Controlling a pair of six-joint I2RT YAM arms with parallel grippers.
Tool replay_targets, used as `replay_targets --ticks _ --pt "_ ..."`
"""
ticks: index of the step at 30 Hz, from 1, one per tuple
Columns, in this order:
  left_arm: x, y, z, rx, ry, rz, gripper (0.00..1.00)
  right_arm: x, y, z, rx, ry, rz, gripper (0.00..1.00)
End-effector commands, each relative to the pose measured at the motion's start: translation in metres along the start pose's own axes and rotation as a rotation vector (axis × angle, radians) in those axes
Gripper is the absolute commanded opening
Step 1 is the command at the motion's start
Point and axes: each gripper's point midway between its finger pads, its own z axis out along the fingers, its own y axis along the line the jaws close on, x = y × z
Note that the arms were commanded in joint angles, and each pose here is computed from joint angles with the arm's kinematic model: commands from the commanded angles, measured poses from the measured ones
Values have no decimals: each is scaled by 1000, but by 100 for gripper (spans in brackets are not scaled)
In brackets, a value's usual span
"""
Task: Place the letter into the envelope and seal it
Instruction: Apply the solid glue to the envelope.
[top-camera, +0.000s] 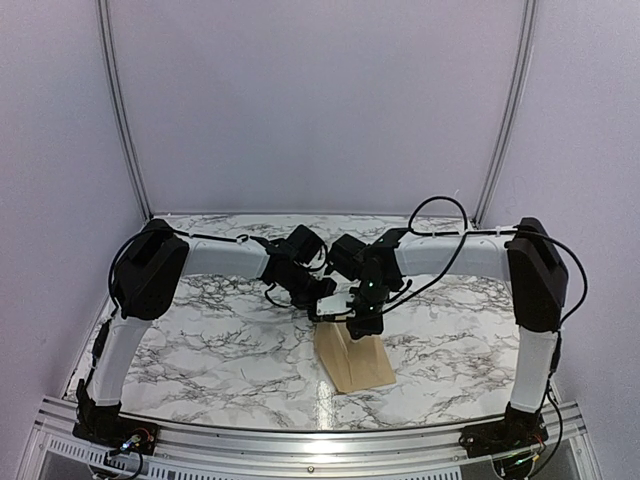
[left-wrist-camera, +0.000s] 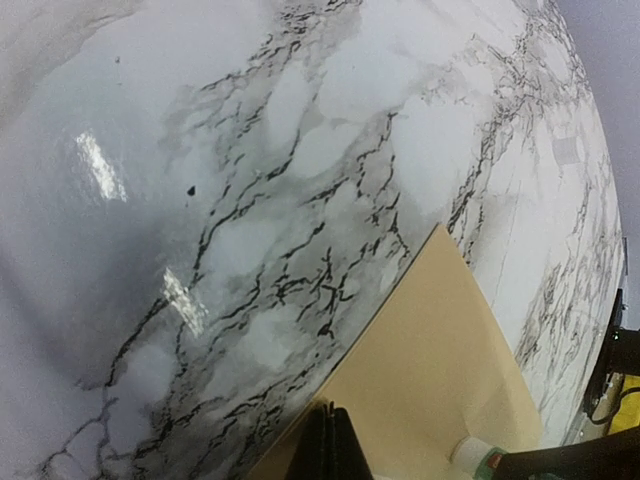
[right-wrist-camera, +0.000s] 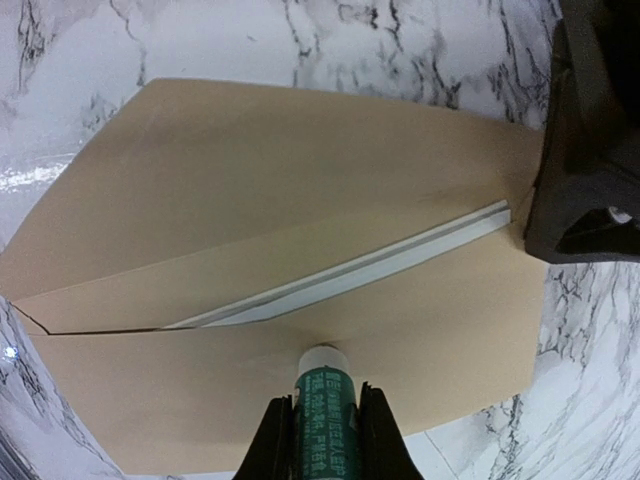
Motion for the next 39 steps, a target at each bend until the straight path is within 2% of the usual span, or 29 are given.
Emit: replay_targets --ticks 1,6,18,30,39 --pt "35 32 16 -93 115 -41 0 -17 -24 -2 56 -55 17 0" --pt "34 32 16 -92 115 -41 0 -16 -22 -1 39 -53 12 0" --pt "33 34 16 -102 111 -39 0 4 31 -2 -143 10 -34 0" --pt "34 36 18 -107 114 -40 0 6 55 -2 -205 29 -53 0" --pt "35 36 18 -101 119 -32 0 6 53 -5 -184 29 -60 0"
